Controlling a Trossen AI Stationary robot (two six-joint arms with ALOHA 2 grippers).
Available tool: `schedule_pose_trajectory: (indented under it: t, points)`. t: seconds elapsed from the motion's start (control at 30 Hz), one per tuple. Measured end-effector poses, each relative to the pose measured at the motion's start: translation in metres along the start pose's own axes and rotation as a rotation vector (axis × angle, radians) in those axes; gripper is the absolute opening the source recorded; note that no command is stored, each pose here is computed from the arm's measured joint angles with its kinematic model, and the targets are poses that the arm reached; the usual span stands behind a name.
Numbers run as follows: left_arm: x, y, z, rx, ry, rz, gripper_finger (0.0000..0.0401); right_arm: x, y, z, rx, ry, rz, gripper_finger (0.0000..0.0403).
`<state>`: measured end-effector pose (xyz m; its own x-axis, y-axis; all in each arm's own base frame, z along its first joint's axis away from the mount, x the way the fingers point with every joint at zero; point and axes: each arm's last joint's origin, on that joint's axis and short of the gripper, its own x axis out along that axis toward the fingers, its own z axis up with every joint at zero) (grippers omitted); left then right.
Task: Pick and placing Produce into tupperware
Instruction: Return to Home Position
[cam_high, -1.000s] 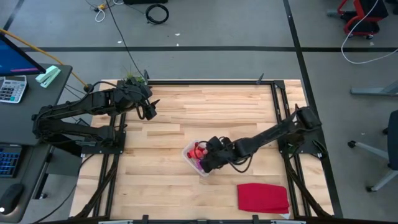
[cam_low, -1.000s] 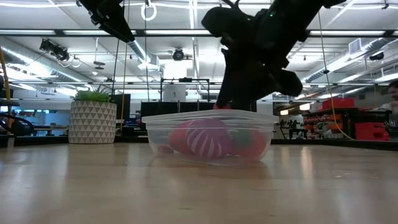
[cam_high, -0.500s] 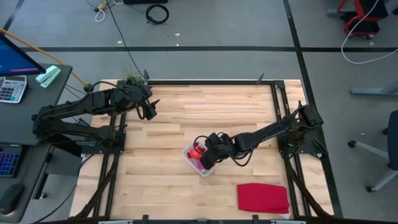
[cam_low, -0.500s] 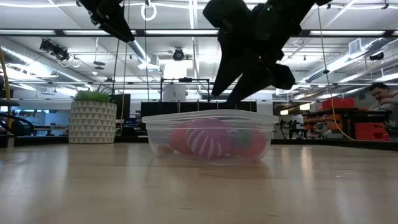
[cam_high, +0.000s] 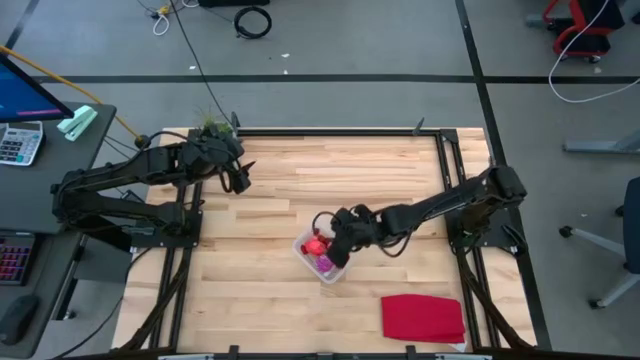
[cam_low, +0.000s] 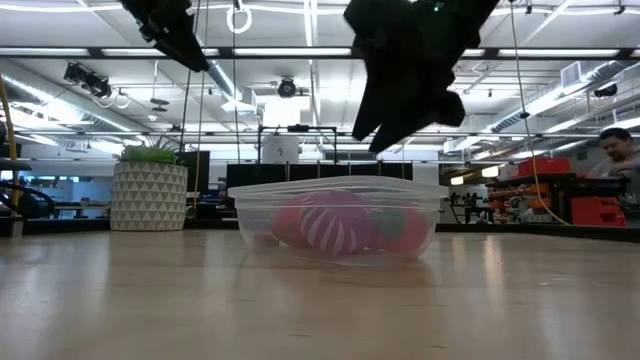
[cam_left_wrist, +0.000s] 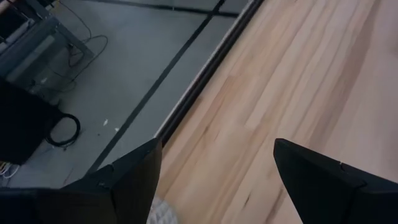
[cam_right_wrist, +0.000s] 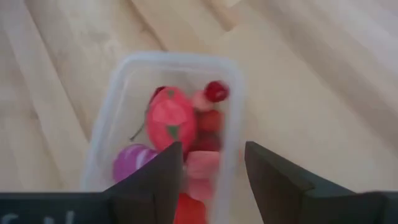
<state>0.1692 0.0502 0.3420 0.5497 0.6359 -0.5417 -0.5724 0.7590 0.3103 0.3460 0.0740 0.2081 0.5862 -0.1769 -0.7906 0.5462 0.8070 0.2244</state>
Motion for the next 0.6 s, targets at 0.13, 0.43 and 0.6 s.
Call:
schedule_pose_trajectory:
  t: [0.13, 0.43, 0.6]
  points:
    - [-0.002, 0.001, -0.008, 0.02, 0.065, 0.001, 0.0316, -0.034, -0.011, 0.014, -0.01, -0.008, 0.039, 0.0181]
    - [-0.01, 0.002, -0.034, -0.078, 0.296, 0.03, 0.0316, -0.158, -0.049, 0.036, -0.078, -0.334, 0.063, 0.0179]
    - [-0.031, 0.005, -0.044, -0.146, 0.286, 0.0, 0.0316, -0.194, -0.061, 0.027, -0.148, -0.394, 0.138, 0.0179]
